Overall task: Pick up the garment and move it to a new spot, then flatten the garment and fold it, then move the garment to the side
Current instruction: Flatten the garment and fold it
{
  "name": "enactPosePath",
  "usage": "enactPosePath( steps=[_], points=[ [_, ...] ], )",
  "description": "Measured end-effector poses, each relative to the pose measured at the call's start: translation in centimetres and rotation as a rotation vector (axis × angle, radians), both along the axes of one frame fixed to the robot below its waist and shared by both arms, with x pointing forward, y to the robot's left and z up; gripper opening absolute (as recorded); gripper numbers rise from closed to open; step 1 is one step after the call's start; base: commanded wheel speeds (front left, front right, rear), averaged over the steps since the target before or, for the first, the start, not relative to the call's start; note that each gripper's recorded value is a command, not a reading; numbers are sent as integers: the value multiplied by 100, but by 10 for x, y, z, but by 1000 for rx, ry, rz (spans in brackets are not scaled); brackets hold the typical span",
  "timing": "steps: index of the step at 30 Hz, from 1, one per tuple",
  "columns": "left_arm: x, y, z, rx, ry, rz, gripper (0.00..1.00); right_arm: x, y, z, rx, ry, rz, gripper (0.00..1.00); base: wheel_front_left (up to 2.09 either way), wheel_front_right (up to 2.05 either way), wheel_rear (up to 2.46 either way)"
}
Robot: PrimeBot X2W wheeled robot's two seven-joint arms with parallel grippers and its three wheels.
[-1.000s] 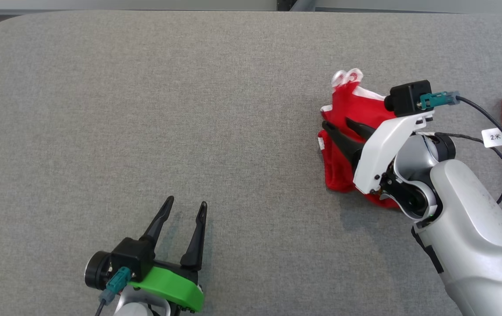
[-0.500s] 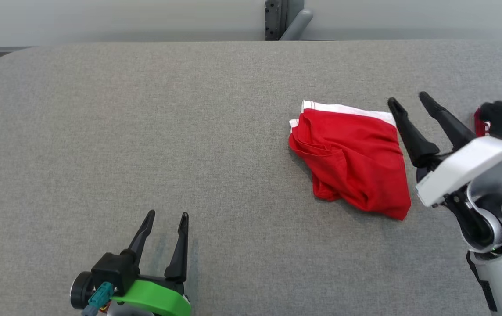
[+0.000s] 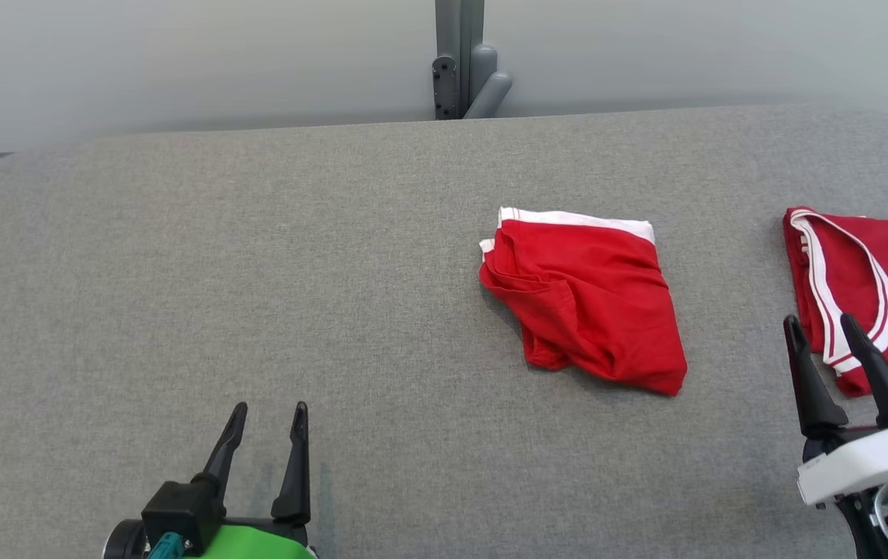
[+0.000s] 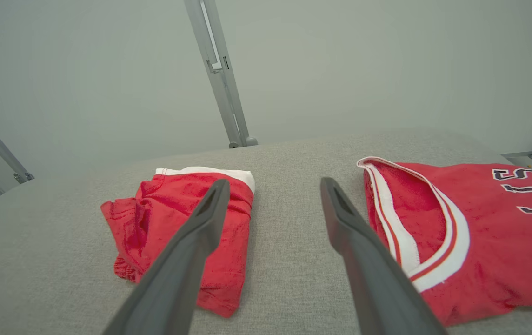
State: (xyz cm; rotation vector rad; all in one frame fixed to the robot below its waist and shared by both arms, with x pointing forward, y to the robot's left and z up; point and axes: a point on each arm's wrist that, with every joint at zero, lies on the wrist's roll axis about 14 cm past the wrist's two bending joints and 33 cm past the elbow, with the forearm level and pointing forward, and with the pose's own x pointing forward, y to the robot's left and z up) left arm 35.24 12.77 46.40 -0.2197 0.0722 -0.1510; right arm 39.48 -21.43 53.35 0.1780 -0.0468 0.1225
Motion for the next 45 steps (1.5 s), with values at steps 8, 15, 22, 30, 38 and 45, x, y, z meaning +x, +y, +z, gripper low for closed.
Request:
enactPosePath(
  steps=[8,15,22,30,38,45],
  points=[
    [0,7,7,11,-29,26,100,-30,-20,-59,-42,88,-95,100,0,0,0],
    [0,20,12,23,-47,67,100,-37,-16,-58,-27,70,-146,100,0,0,0],
    [-2,22,8,23,-37,67,100,-35,-11,-54,-33,56,-143,100,0,0,0],
    [-5,25,7,13,-32,80,100,-33,-7,-53,-43,54,-128,100,0,0,0],
    [-6,27,7,5,-29,95,100,-29,-3,-52,-54,49,-109,73,0,0,0],
    [1,28,2,3,-14,98,100,7,11,-37,-67,-1,-48,0,0,0,0]
  ],
)
